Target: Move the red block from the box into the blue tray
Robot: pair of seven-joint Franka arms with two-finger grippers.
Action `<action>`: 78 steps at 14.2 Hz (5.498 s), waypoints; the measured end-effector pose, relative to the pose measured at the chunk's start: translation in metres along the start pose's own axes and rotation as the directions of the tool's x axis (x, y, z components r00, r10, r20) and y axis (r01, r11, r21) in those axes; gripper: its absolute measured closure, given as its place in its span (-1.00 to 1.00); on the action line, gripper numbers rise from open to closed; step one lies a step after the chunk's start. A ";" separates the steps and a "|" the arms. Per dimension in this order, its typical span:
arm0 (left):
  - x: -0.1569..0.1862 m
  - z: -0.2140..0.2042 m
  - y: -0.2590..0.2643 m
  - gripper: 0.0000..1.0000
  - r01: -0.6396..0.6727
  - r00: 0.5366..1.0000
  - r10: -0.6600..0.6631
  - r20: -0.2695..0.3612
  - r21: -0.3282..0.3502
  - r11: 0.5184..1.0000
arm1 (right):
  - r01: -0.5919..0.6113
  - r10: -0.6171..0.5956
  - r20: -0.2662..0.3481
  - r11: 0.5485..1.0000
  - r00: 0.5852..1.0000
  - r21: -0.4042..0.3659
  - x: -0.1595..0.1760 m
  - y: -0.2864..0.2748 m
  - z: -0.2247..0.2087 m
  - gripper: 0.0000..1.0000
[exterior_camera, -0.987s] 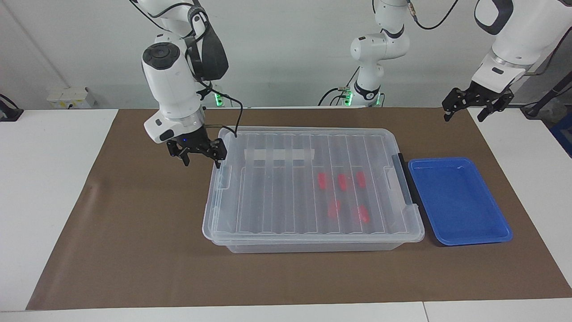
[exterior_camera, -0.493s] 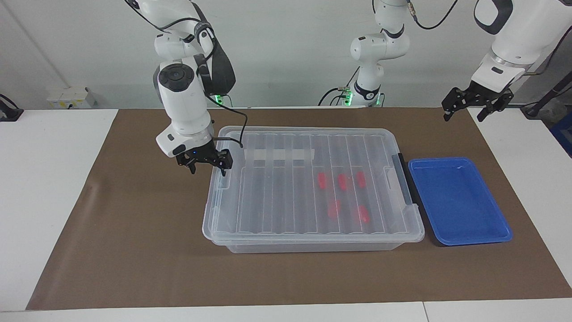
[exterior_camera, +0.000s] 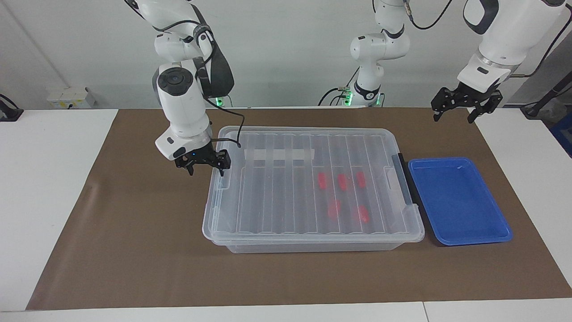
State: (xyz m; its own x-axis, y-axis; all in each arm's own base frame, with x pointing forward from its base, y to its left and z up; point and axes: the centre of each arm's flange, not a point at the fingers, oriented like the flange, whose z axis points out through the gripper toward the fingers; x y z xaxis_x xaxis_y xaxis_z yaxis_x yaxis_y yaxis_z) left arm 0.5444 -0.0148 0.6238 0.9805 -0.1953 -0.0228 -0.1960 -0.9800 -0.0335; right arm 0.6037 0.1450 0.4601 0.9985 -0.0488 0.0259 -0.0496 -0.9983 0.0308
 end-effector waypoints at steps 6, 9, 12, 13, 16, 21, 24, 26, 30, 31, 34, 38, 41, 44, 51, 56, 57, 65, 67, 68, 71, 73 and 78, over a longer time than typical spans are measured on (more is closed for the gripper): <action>0.007 0.001 0.029 -1.00 0.095 0.995 -0.095 -0.028 0.000 0.995 | 0.060 -0.060 0.003 0.998 0.998 -0.015 0.010 0.037 0.003 -0.96; 0.011 0.003 0.059 -1.00 0.105 0.994 -0.105 -0.042 -0.001 0.994 | 0.101 -0.101 0.006 0.995 0.995 -0.025 0.016 0.065 0.005 -0.96; 0.013 0.005 0.076 -1.00 0.261 0.962 -0.262 -0.082 -0.019 0.965 | 0.145 -0.144 0.011 0.989 0.989 -0.035 0.020 0.094 0.006 -0.96; 0.014 0.009 0.086 -1.00 0.308 0.946 -0.309 -0.102 -0.032 0.951 | 0.159 -0.158 0.013 0.987 0.987 -0.039 0.021 0.104 0.007 -0.96; 0.014 0.022 0.115 -1.00 0.363 0.920 -0.368 -0.136 -0.058 0.930 | 0.204 -0.204 0.020 0.978 0.979 -0.047 0.024 0.131 0.008 -0.96; 0.023 0.041 0.122 -1.00 0.417 0.895 -0.423 -0.142 -0.075 0.906 | 0.295 -0.293 0.034 0.954 0.955 -0.059 0.025 0.178 0.008 -0.96; 0.045 0.074 0.156 -1.00 0.474 0.867 -0.478 -0.141 -0.068 0.878 | 0.340 -0.338 0.045 0.938 0.940 -0.064 0.024 0.207 0.009 -0.96; 0.058 0.096 0.175 -1.00 0.479 0.865 -0.483 -0.135 -0.068 0.875 | 0.353 -0.350 0.049 0.933 0.935 -0.065 0.023 0.218 0.009 -0.96; 0.083 0.120 0.194 -1.00 0.503 0.848 -0.511 -0.143 -0.086 0.860 | 0.356 -0.354 0.048 0.932 0.934 -0.066 0.024 0.219 0.008 -0.96; 0.088 0.126 0.194 -1.00 0.506 0.844 -0.515 -0.150 -0.091 0.857 | 0.356 -0.354 0.048 0.932 0.934 -0.066 0.024 0.219 0.007 -0.96; 0.104 0.165 0.199 -1.00 0.520 0.837 -0.524 -0.158 -0.066 0.851 | 0.356 -0.353 0.054 0.933 0.934 -0.061 0.021 0.215 -0.002 -0.96; 0.119 0.216 0.213 -1.00 0.524 0.836 -0.523 -0.168 -0.039 0.851 | 0.266 -0.265 0.027 0.962 0.964 -0.059 0.007 0.189 -0.043 -0.96; 0.125 0.241 0.214 -1.00 0.531 0.832 -0.530 -0.165 -0.043 0.846 | 0.141 -0.142 0.000 0.989 0.990 -0.052 -0.012 0.162 -0.081 -0.96; 0.122 0.267 0.211 -1.00 0.528 0.835 -0.526 -0.160 -0.032 0.848 | 0.030 -0.031 -0.029 0.999 0.999 -0.025 -0.026 0.148 -0.107 -0.98; 0.112 0.294 0.210 -1.00 0.523 0.831 -0.526 -0.180 -0.067 0.850 | -0.065 0.066 -0.039 0.997 0.997 0.028 -0.043 0.155 -0.164 -0.98; 0.116 0.299 0.208 -1.00 0.522 0.825 -0.529 -0.199 -0.090 0.848 | -0.067 0.067 0.010 0.997 0.998 0.023 -0.049 0.154 -0.180 -1.00; 0.117 0.301 0.207 -0.98 0.522 0.823 -0.530 -0.204 -0.095 0.848 | -0.067 0.067 0.020 0.997 0.998 0.022 -0.050 0.154 -0.177 -1.00; 0.122 0.310 0.196 -0.80 0.516 0.822 -0.521 -0.229 -0.088 0.852 | -0.085 0.084 0.024 0.996 0.996 0.023 -0.049 0.164 -0.176 -1.00; 0.122 0.310 0.196 -0.38 0.516 0.822 -0.521 -0.229 -0.088 0.852 | -0.083 0.083 0.030 0.996 0.996 0.023 -0.050 0.164 -0.175 -1.00; 0.122 0.310 0.196 -0.13 0.516 0.822 -0.521 -0.229 -0.088 0.852 | -0.082 0.081 0.034 0.996 0.996 0.022 -0.050 0.163 -0.174 -1.00; 0.122 0.310 0.196 0.31 0.516 0.823 -0.521 -0.226 -0.085 0.852 | -0.081 0.080 0.044 0.996 0.996 0.021 -0.050 0.163 -0.170 -1.00; 0.122 0.308 0.196 0.31 0.520 0.826 -0.522 -0.212 -0.067 0.851 | -0.081 0.080 0.047 0.996 0.996 0.021 -0.051 0.163 -0.169 -1.00; 0.135 0.260 0.199 0.31 0.542 0.830 -0.534 -0.161 0.007 0.840 | -0.081 0.080 0.049 0.996 0.996 0.020 -0.051 0.163 -0.168 -1.00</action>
State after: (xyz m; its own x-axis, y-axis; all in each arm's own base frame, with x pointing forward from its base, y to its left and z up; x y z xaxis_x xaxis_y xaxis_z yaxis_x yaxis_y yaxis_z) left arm 0.6333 -0.2267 0.3540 0.9208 0.3556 0.1602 0.3670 -0.9290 -0.0472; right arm 0.5410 -0.0094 0.6315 0.9913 -0.1303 -0.0204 -0.1302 -0.9915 0.0082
